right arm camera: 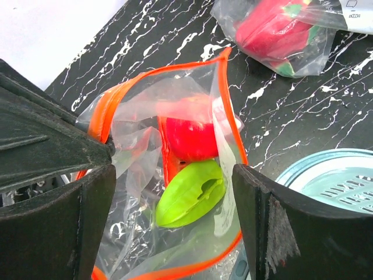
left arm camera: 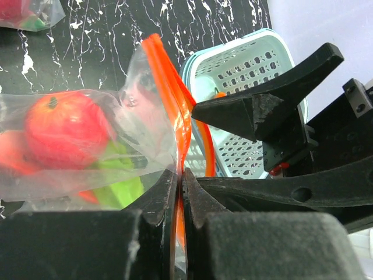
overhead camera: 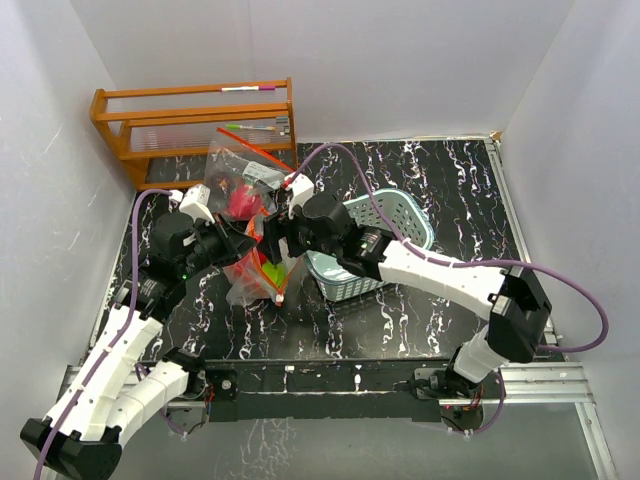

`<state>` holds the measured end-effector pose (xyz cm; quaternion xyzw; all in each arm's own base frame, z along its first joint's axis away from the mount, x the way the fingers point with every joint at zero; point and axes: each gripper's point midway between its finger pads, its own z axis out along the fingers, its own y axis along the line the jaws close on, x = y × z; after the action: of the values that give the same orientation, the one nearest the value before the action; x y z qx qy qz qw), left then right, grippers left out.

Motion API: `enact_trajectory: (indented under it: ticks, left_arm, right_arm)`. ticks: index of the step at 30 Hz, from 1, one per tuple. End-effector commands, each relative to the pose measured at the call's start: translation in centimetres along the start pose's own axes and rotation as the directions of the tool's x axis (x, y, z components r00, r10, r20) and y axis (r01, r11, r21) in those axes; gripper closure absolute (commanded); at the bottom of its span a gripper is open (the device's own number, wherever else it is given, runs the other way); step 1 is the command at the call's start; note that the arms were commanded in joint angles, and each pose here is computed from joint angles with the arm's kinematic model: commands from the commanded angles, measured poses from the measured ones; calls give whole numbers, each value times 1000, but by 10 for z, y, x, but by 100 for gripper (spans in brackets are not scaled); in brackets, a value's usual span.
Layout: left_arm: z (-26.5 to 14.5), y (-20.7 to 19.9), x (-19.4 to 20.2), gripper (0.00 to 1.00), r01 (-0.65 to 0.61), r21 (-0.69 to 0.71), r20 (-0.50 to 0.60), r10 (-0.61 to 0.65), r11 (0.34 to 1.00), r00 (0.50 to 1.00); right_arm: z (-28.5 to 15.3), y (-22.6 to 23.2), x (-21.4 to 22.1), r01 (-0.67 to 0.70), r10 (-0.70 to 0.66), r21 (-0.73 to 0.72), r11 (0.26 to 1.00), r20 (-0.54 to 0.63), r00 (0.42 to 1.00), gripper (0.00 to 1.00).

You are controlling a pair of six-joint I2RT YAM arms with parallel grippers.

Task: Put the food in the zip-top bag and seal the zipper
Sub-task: Pick up the fake fruit from the bin.

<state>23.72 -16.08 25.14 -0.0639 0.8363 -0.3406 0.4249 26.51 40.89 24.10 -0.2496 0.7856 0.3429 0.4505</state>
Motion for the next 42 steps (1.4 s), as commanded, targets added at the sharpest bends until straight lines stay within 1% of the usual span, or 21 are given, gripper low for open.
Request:
enact_trajectory:
  ticks: [1, 3, 4, 6, 8, 10, 12, 15, 17, 19, 20, 25, 30, 35, 40, 42]
  left_arm:
    - [-4, -8, 2, 100, -12, 41, -2, 12, 999, 1000]
    - [-4, -7, 2, 100, -11, 40, -5, 11, 999, 1000]
    - [-4, -7, 3, 100, -12, 39, -5, 12, 999, 1000]
    - [-4, -7, 3, 100, -13, 41, -5, 13, 999, 1000]
    - [-4, -8, 2, 100, -12, 42, -3, 12, 999, 1000]
    - [-4, -6, 4, 100, -12, 40, -5, 12, 999, 1000]
    - [-3, -6, 5, 100, -11, 43, -7, 12, 999, 1000]
    - [-2, -7, 5, 100, -9, 51, -9, 9, 999, 1000]
    - [-3, -8, 5, 100, -9, 51, -8, 9, 999, 1000]
    - [-2, -7, 4, 100, -10, 49, -6, 10, 999, 1000]
    - [-3, -7, 4, 100, -10, 49, -6, 10, 999, 1000]
    - [-3, -6, 5, 100, -11, 42, -8, 12, 999, 1000]
    - [-4, -3, 5, 100, -19, 31, -3, 19, 999, 1000]
    - [-4, -3, 4, 100, -31, 24, -1, 31, 999, 1000]
    - [-3, -1, 4, 100, -33, 15, -3, 33, 999, 999]
    - [-3, 0, 4, 100, -33, 13, -3, 34, 999, 999]
  right_arm:
    - [-35, 14, -62, -11, 15, -21, 1000, 200, 980, 17]
    - [-53, 6, -67, -18, 13, 20, 1000, 223, 975, 17]
    - [-59, -3, -65, -26, 10, 68, 997, 221, 975, 16]
    - [-69, -32, -54, -57, 18, 209, 976, 187, 982, 13]
    - [-80, -70, -38, -95, 48, 357, 929, 139, 989, 12]
    - [-90, -108, -19, -135, 101, 467, 874, 98, 990, 10]
    - [-100, -142, 3, -165, 158, 542, 824, 59, 986, 10]
    - [-112, -178, 32, -162, 209, 625, 764, -1, 978, 10]
    - [-115, -194, 50, -140, 230, 656, 742, -53, 972, 8]
    - [-113, -203, 64, -114, 241, 667, 736, -101, 965, 1]
    - [-111, -208, 69, -99, 242, 675, 731, -121, 963, 1]
    - [-104, -227, 89, -47, 251, 713, 699, -183, 951, 1]
    - [-93, -241, 114, -5, 281, 738, 674, -250, 926, 1]
    - [-90, -259, 131, 25, 301, 792, 611, -261, 917, 1]
    - [-85, -266, 143, 46, 315, 804, 593, -284, 906, 0]
    - [-83, -267, 145, 51, 314, 802, 596, -291, 904, 4]
